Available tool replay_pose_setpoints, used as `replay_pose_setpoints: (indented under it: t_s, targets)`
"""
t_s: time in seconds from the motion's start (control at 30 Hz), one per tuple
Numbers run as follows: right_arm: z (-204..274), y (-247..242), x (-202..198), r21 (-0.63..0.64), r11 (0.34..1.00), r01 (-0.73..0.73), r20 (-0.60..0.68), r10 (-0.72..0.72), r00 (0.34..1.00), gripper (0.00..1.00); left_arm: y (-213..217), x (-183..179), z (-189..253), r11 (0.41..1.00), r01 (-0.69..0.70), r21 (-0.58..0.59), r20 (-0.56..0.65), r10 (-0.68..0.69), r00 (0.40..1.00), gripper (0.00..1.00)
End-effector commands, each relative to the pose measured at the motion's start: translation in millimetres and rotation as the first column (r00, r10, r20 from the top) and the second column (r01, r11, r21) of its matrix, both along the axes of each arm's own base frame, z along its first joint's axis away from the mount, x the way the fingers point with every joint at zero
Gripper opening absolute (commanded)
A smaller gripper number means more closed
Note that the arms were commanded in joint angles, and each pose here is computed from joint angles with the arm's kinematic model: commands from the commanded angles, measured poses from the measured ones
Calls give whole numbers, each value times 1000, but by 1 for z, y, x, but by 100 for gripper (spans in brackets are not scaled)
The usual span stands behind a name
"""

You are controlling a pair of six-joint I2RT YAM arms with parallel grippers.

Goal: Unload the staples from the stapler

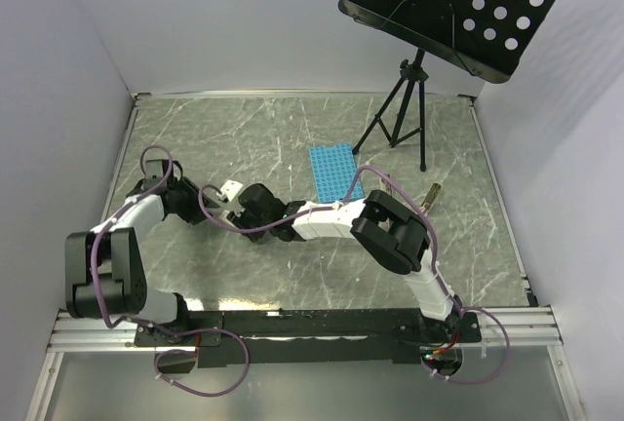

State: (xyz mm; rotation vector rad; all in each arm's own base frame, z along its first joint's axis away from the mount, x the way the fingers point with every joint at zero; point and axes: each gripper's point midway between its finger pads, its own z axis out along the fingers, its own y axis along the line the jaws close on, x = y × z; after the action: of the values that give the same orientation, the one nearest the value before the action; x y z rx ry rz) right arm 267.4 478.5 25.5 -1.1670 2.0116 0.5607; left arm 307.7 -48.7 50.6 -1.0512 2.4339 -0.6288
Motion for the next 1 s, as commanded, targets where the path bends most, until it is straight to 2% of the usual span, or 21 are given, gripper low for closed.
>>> replay_pose_setpoints:
  t_s: [0.0,0.43,0.97]
  targets:
    - [-2,4,3,-17,1000,19,-1,-19,1000,35,1,14,5,1000,26,4,20,-26,999,40]
    - [-3,6,4,-24,999,24,-7,-25,1000,35,-11,10,-15,996,52,-68,-15,-53,998,36]
    - [-2,11,6,-29,999,29,-16,-30,999,35,-17,2,-24,994,61,-89,-36,-65,997,33]
